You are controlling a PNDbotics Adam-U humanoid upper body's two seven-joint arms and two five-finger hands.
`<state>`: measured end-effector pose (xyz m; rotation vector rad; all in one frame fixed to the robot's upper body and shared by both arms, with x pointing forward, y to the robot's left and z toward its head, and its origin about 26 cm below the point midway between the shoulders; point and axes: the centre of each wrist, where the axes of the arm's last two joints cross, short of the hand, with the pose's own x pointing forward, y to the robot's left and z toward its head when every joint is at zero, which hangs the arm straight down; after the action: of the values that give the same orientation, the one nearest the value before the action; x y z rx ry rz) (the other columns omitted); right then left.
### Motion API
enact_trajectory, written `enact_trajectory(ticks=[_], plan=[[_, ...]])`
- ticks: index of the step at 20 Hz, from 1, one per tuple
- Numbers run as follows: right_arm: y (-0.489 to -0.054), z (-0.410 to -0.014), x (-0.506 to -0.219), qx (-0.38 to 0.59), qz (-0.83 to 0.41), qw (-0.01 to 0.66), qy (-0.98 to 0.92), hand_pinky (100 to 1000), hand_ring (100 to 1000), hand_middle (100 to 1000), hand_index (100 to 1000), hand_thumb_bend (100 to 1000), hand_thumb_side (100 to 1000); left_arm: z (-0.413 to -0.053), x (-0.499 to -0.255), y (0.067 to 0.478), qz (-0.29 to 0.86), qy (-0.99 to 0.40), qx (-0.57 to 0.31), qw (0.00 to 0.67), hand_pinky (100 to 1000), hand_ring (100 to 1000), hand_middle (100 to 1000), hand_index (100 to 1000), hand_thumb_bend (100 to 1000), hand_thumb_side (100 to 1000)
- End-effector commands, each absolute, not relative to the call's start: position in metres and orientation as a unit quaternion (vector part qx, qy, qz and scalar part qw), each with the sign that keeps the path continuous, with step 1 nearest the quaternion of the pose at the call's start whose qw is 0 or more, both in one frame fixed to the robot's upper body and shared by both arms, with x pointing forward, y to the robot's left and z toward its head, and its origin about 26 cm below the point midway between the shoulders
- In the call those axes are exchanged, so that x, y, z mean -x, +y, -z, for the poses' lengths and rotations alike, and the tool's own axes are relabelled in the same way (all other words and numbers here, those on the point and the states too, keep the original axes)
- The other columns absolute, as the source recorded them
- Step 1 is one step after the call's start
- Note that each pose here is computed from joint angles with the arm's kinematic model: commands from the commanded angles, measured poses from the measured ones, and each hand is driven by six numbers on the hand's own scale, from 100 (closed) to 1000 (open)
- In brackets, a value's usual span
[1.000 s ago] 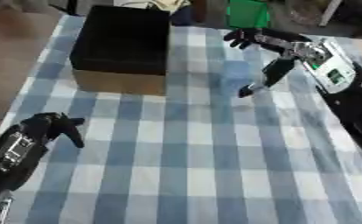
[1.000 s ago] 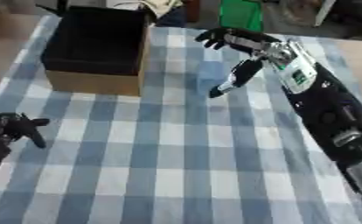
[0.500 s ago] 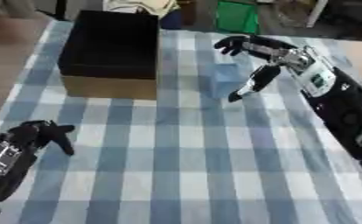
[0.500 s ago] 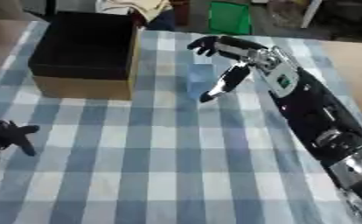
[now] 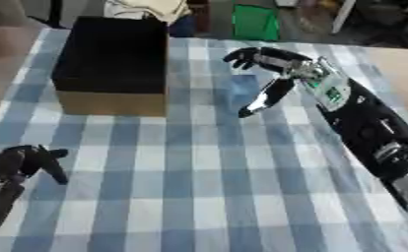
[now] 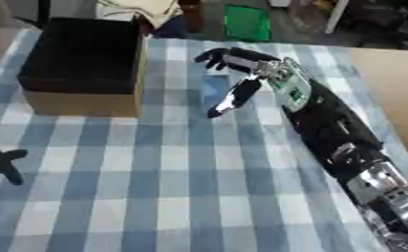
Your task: Pick up objects on the table and place them in the box.
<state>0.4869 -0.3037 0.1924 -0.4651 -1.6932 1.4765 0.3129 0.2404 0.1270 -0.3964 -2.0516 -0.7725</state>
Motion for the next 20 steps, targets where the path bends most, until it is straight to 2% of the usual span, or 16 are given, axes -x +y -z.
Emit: enact_trajectory(ticks=[1, 6, 12, 15, 16, 17, 20], plan=[[-0.315, -0.208, -0.488, 0.227, -0.567, 0.413, -0.675, 863, 895, 945, 962, 763, 326, -0.134, -0.314, 0.24, 0.319, -0.83, 0.159, 0.43, 906, 508, 489, 595, 164, 887], [-0.32, -0.201, -0.488, 0.245, -0.557, 0.43, -0.667, 859, 889, 928, 953, 751, 340, -0.135, -0.314, 0.24, 0.319, -0.83, 0.159, 0.429, 906, 509, 489, 596, 164, 887], [-0.319, -0.191, -0.489, 0.246, -0.562, 0.437, -0.657, 848, 873, 869, 864, 740, 347, -0.135, -0.314, 0.239, 0.319, -0.831, 0.16, 0.427, 906, 509, 490, 596, 164, 887], [-0.319, -0.189, -0.489, 0.252, -0.561, 0.433, -0.659, 827, 851, 726, 781, 681, 350, -0.135, -0.314, 0.239, 0.319, -0.831, 0.16, 0.427, 906, 509, 490, 596, 164, 887], [-0.319, -0.188, -0.489, 0.256, -0.559, 0.431, -0.661, 824, 846, 705, 770, 674, 353, -0.135, -0.314, 0.239, 0.319, -0.831, 0.16, 0.428, 906, 509, 490, 596, 164, 887], [-0.319, -0.188, -0.489, 0.261, -0.557, 0.429, -0.662, 811, 827, 613, 709, 624, 353, -0.135, -0.314, 0.239, 0.319, -0.83, 0.16, 0.428, 906, 509, 490, 596, 165, 886], [-0.32, -0.187, -0.488, 0.277, -0.545, 0.425, -0.667, 796, 800, 528, 623, 554, 330, -0.135, -0.314, 0.239, 0.318, -0.83, 0.161, 0.429, 906, 509, 490, 596, 165, 886]])
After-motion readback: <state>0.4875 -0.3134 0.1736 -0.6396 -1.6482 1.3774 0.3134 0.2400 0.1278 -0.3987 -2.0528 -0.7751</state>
